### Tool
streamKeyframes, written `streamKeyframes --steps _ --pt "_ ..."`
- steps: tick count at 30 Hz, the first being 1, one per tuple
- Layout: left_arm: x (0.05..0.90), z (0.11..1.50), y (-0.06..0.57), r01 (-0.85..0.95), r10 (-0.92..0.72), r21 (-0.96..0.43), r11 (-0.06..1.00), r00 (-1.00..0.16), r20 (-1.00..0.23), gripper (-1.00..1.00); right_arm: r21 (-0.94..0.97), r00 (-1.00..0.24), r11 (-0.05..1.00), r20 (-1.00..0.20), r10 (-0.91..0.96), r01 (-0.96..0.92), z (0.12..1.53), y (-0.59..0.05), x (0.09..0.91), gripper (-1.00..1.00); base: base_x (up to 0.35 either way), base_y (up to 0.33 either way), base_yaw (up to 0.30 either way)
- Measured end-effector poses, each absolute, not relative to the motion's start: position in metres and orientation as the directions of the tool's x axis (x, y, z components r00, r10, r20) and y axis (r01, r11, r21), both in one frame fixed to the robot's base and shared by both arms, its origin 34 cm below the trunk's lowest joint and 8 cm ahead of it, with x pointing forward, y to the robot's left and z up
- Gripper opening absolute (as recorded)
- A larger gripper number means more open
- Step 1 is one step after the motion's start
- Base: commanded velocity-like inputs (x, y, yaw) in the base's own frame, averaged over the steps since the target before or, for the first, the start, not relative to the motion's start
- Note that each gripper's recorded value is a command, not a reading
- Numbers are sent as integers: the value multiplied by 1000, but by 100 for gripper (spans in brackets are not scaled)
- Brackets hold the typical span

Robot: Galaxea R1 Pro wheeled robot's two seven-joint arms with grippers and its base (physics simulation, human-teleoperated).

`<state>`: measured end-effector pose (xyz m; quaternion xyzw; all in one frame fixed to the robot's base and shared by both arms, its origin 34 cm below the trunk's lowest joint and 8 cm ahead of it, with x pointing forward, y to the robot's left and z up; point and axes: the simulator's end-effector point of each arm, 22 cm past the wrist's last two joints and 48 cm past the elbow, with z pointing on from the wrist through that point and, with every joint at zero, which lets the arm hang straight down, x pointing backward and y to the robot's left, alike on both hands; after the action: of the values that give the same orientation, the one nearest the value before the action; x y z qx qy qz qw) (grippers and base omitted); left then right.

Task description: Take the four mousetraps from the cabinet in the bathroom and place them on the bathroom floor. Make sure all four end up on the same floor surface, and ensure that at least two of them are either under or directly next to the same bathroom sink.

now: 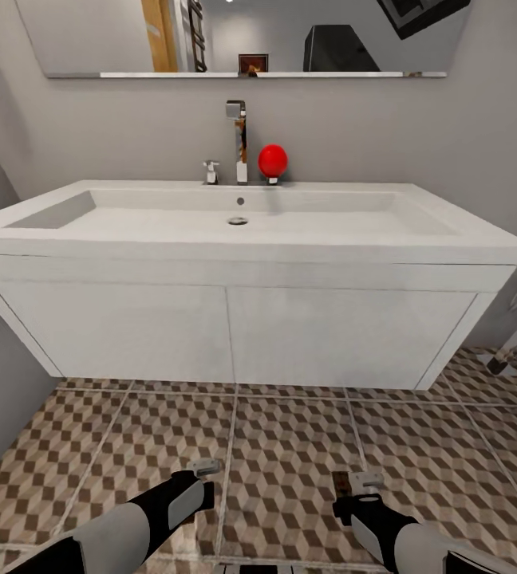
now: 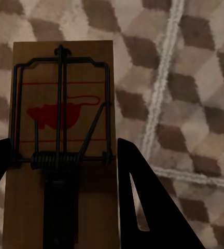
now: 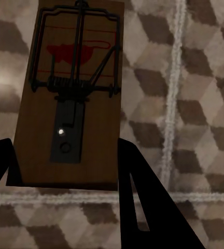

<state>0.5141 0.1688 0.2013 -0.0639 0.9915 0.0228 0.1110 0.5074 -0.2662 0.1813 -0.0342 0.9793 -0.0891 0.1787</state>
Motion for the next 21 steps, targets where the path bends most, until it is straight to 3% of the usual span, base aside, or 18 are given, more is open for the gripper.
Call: streamKeyframes --steps 9,21 --pt "524 205 168 -141 -128 31 990 -956 -264 -100 -200 -939 979 -331 -97 -31 184 -270 510 -100 212 0 0" --pt "587 250 118 32 30 1 999 -912 -409 -100 -271 -953 963 -288 -93 -12 232 -285 584 -100 19 0 0"
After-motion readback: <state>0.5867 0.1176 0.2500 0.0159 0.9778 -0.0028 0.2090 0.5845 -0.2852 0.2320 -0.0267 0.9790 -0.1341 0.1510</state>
